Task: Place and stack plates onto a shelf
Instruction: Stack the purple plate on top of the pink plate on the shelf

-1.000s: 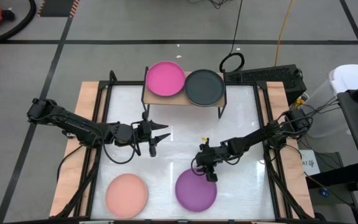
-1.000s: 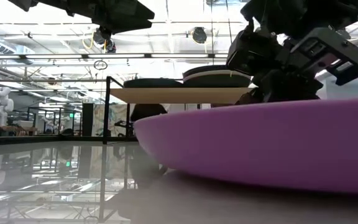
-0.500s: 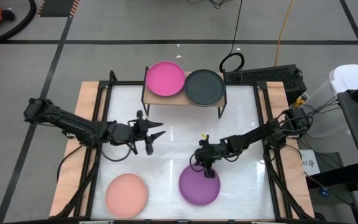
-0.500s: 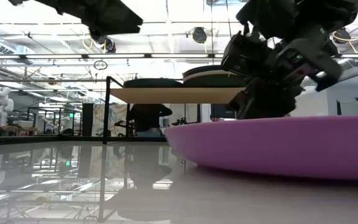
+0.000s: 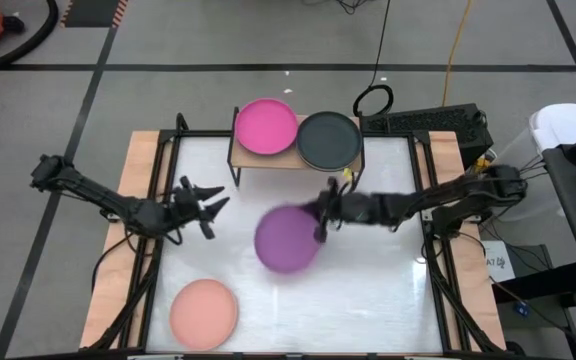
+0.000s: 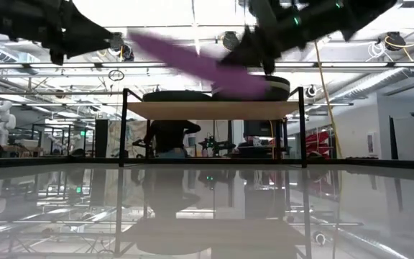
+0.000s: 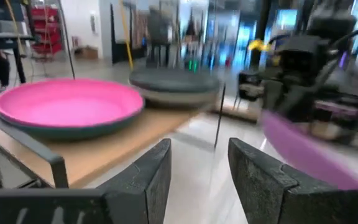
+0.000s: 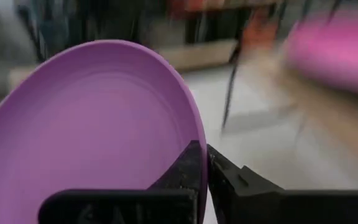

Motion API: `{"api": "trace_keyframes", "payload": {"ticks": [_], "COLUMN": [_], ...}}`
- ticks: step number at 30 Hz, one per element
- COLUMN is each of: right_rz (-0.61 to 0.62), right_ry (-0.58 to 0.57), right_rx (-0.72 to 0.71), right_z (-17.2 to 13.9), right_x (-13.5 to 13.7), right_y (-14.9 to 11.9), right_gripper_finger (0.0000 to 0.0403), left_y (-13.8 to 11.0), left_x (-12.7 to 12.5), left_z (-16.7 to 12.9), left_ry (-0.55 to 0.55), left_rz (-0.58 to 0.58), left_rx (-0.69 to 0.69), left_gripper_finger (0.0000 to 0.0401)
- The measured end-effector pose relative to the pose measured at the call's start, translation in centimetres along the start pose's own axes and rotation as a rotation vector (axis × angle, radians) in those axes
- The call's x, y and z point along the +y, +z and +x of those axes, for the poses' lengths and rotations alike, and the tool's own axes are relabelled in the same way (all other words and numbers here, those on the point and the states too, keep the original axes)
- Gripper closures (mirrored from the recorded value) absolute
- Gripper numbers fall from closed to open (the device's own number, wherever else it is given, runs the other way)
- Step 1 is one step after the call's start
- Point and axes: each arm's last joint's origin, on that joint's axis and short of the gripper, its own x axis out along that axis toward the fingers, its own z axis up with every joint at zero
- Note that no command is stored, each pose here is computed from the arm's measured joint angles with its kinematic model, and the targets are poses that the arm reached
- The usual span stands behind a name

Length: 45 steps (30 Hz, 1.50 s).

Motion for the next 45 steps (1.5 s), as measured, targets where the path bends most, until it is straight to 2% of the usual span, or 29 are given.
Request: {"api": "trace_keyframes", "payload": {"ticks": [2, 7, 9, 12, 15, 19, 23, 28, 31, 35, 40, 45], "right_rz": [0.035, 0.141, 0.173, 0.184, 0.197, 0.19, 0.204, 0.283, 0.33, 0.339, 0.303, 0.307], "right_ry": [-0.028, -0.149, -0.204, -0.251, -0.265, -0.312, -0.371, -0.397, -0.35, -0.345, -0.248, -0.234], "right_rx": [-0.158, -0.519, -0.591, -0.622, -0.562, -0.403, -0.288, -0.233, -0.198, -0.182, -0.162, -0.164], "right_z": [-0.7, -2.4, -2.6, -1.8, 0.0, 3.3, 6.2, 8.2, 9.1, 9.5, 9.6, 9.0], "right_x": [-1.5, -6.3, -8.4, -11.2, -13.8, -16.8, -19.4, -21.6, -22.2, -22.4, -22.1, -21.9], "right_y": [2.4, 7.3, 8.8, 11.0, 13.2, 14.3, 13.0, 10.6, 9.4, 8.9, 9.0, 9.5], "right_gripper_finger": [0.0402, 0.0402, 0.0402, 0.0403, 0.0403, 0.0403, 0.0403, 0.0403, 0.0403, 0.0392, 0.0365, 0.0322], "left_y": [-0.1, -0.5, -0.5, -0.6, -0.6, -0.6, -0.6, -0.7, -0.7, -0.7, -0.7, -0.7], "left_x": [0.6, 1.1, 1.0, 1.0, 0.9, 0.9, 0.9, 0.8, 0.8, 0.8, 0.8, 0.8], "left_z": [-0.5, -0.9, -0.9, -0.8, -0.8, -0.8, -0.8, -0.8, -0.8, -0.8, -0.8, -0.8], "left_ry": [-0.004, -0.016, -0.024, -0.028, -0.03, -0.03, -0.036, -0.071, -0.081, -0.087, -0.089, -0.09], "left_rz": [-0.057, -0.087, -0.087, -0.087, -0.086, -0.082, -0.08, -0.082, -0.082, -0.092, -0.101, -0.106], "left_rx": [-0.052, -0.076, -0.075, -0.071, -0.069, -0.068, -0.067, -0.065, -0.065, -0.064, -0.064, -0.063], "left_gripper_finger": [0.0236, 0.0236, 0.0236, 0.0236, 0.0236, 0.0236, 0.0236, 0.0236, 0.0236, 0.0236, 0.0236, 0.0236]}}
